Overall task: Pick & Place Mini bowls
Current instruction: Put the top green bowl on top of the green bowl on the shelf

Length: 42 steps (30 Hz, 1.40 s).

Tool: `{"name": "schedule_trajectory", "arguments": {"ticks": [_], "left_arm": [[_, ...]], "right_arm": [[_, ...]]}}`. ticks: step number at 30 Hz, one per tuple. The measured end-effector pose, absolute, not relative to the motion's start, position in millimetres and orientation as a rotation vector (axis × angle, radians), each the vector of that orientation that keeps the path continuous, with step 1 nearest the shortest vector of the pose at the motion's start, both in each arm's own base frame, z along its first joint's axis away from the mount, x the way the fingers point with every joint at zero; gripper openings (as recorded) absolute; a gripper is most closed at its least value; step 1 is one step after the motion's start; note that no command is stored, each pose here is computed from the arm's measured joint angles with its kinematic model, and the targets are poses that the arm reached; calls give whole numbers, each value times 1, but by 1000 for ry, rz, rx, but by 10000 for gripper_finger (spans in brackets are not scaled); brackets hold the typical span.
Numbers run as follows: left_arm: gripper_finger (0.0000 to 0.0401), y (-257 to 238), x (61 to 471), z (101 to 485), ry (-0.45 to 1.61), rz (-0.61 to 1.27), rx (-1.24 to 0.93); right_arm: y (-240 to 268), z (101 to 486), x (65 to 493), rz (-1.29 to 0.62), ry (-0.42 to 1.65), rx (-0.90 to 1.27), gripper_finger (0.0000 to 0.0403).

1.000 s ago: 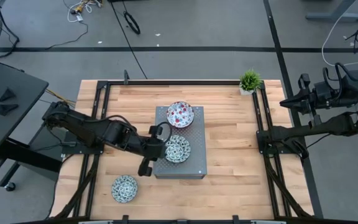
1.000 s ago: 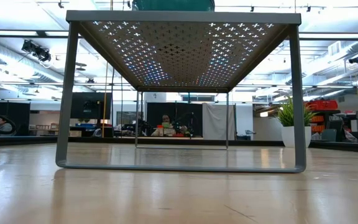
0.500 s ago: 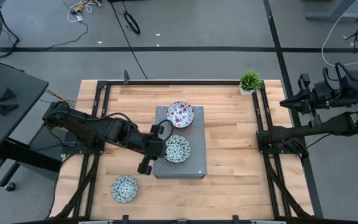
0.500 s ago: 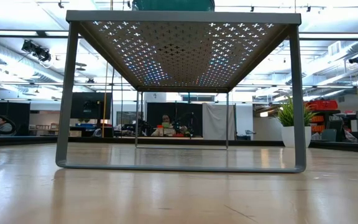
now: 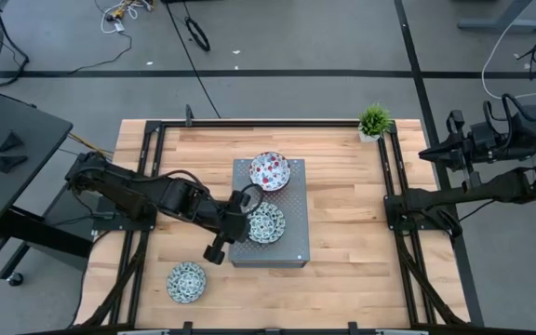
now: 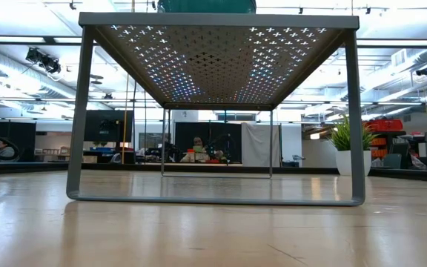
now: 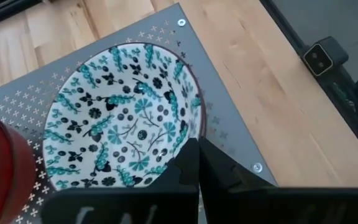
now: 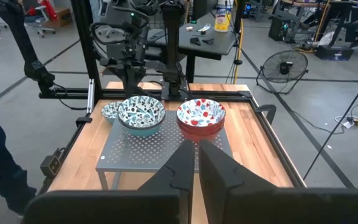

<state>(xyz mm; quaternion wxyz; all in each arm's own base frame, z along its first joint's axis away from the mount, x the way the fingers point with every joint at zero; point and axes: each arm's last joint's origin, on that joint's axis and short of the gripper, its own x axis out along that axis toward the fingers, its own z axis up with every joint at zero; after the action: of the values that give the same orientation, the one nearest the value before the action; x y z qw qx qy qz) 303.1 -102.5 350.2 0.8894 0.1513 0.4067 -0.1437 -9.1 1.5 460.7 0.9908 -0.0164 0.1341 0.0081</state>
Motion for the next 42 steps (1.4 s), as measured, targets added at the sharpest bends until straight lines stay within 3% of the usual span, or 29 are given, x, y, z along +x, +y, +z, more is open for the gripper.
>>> {"name": "schedule_trajectory", "arguments": {"ticks": [42], "left_arm": [[0,-86,305,346,901,-227,292]], "right_arm": [[1,461,-9,16,269,-33,29]]}}
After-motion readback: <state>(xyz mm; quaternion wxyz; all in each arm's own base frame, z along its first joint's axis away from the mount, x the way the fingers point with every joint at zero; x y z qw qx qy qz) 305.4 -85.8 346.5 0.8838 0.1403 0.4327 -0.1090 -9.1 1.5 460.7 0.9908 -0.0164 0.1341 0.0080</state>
